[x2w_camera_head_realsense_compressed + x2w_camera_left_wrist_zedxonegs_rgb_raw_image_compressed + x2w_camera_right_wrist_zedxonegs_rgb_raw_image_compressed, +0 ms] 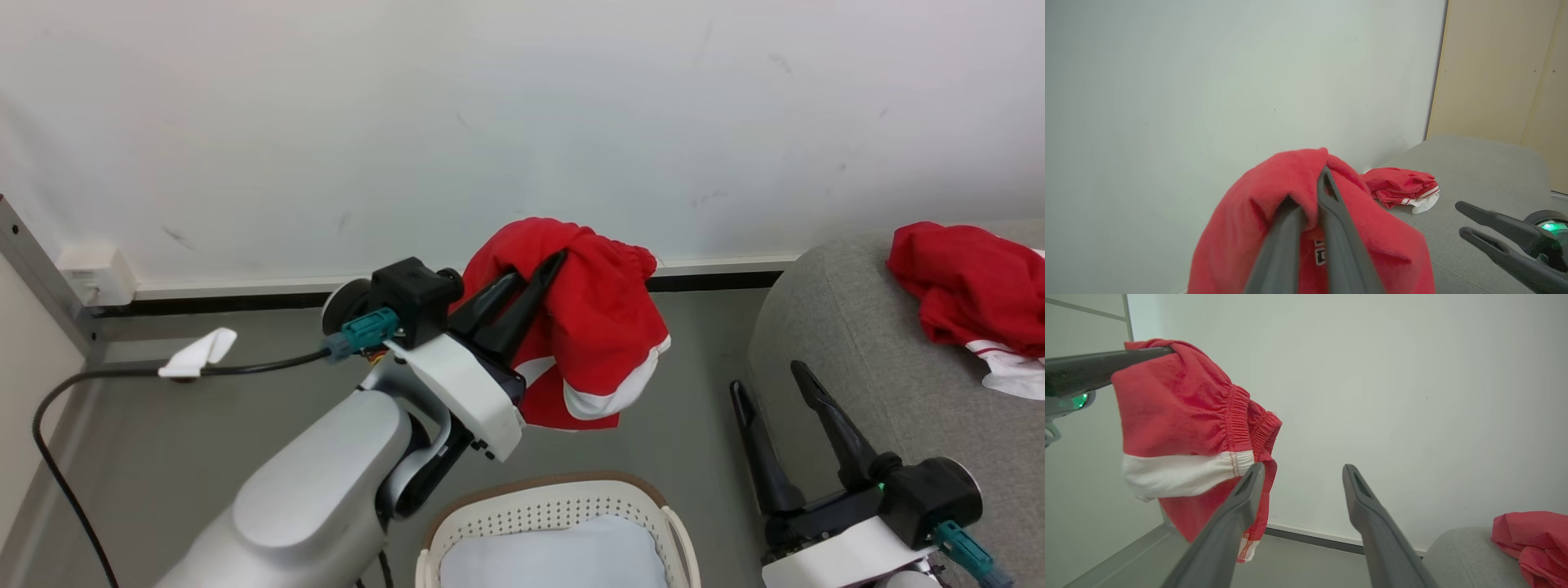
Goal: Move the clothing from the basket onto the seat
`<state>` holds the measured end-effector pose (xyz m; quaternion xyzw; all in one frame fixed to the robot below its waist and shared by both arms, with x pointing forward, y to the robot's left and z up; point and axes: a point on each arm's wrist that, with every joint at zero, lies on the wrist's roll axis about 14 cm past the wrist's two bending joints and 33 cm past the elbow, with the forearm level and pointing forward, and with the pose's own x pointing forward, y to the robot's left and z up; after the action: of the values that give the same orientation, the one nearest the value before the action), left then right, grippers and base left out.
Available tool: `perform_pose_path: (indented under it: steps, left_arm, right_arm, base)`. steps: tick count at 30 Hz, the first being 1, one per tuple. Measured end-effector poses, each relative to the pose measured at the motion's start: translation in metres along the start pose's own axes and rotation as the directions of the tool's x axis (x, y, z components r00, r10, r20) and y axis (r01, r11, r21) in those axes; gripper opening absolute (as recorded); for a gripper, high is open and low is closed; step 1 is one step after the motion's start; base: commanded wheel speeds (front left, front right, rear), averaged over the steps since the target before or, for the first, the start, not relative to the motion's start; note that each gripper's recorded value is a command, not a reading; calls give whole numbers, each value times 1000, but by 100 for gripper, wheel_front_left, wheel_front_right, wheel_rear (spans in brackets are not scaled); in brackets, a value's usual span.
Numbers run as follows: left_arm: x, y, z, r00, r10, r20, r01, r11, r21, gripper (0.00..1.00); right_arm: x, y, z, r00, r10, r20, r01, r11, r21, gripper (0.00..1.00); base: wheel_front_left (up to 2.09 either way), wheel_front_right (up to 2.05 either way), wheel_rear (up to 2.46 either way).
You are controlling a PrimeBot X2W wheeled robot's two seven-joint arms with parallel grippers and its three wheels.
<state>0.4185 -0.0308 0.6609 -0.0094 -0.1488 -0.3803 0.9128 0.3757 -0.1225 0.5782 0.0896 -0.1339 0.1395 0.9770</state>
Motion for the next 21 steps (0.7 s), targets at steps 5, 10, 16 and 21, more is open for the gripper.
perform_pose_path:
  steps: [5, 10, 16, 21]
  left_arm:
    - [-1, -3, -4, 1000, -8, -9, 8, 1000, -8, 0]
    - [-3, -11, -10, 1000, -24, -19, 24, 1000, -18, 0]
    - [-8, -18, -12, 999, -37, -19, 37, 999, -27, 0]
    - [-16, -22, -12, 999, -40, -26, 39, 999, -30, 0]
  right_arm:
    - [10, 20, -7, 994, 103, -33, -103, 995, 0, 100]
    - [23, 33, -17, 975, 207, -87, -209, 978, -16, 100]
    - [31, 53, -37, 930, 321, -178, -320, 947, 34, 100]
    - [26, 81, -56, 853, 450, -266, -445, 892, 79, 100]
  base:
    - [0, 0, 0]
    - [0, 0, 0]
    - [0, 0, 0]
    - [0, 0, 0]
